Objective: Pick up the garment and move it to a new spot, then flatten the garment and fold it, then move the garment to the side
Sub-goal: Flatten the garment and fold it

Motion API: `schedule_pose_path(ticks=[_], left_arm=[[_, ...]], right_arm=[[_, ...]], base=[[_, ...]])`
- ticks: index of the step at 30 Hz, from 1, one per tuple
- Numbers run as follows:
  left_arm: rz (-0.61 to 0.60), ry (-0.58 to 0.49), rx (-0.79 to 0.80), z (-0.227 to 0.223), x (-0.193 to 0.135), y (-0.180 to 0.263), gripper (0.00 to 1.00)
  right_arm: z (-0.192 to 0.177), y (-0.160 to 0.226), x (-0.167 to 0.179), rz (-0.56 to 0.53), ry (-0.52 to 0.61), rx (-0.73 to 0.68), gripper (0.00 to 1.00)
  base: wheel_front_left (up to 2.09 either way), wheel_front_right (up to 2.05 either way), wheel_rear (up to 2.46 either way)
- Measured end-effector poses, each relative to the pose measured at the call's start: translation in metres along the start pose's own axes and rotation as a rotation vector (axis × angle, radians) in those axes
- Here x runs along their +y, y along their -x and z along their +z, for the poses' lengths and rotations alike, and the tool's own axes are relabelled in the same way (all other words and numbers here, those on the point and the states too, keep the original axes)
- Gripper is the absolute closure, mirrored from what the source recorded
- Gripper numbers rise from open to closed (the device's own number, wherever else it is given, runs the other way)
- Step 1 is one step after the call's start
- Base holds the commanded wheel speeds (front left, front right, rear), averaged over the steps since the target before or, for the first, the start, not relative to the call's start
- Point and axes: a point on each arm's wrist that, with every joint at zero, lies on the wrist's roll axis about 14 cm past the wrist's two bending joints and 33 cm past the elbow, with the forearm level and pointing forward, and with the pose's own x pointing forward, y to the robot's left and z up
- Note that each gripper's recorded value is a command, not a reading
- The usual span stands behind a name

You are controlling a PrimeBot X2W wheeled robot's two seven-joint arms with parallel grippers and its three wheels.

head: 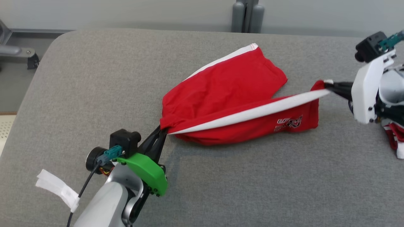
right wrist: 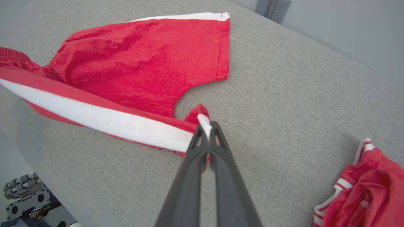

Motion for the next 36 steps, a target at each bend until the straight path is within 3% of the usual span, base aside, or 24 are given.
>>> schedule_pose_path(ticks=[6,14,32,33,34,35,36], left_arm=[[0.029,-0.002,-0.004,0.004,0.009,-0.023,1.00],[0.074,-0.012,0.050,-0.005,0.028,-0.049,1.00],[0.135,-0.019,0.145,-0.027,0.066,-0.087,1.00],[0.135,-0.018,0.148,-0.028,0.067,-0.089,0.94],[0.135,-0.018,0.150,-0.029,0.068,-0.090,0.72],[0.135,-0.017,0.152,-0.030,0.068,-0.091,0.28],[0.135,-0.018,0.150,-0.031,0.069,-0.092,0.03]], right_arm=[[0.035,-0.038,-0.006,0.012,0.030,0.012,1.00],[0.056,-0.091,-0.017,0.007,0.062,0.046,1.00],[0.057,-0.181,-0.016,0.050,0.070,0.038,1.00],[0.056,-0.184,-0.017,0.050,0.069,0.038,1.00],[0.055,-0.187,-0.018,0.050,0.070,0.039,1.00],[0.054,-0.189,-0.018,0.051,0.069,0.039,1.00],[0.053,-0.192,-0.018,0.053,0.068,0.040,1.00]], base=[[0.00,0.00,0.00],[0.00,0.00,0.00],[0.00,0.00,0.00],[0.00,0.00,0.00],[0.00,0.00,0.00],[0.00,0.00,0.00],[0.00,0.00,0.00]])
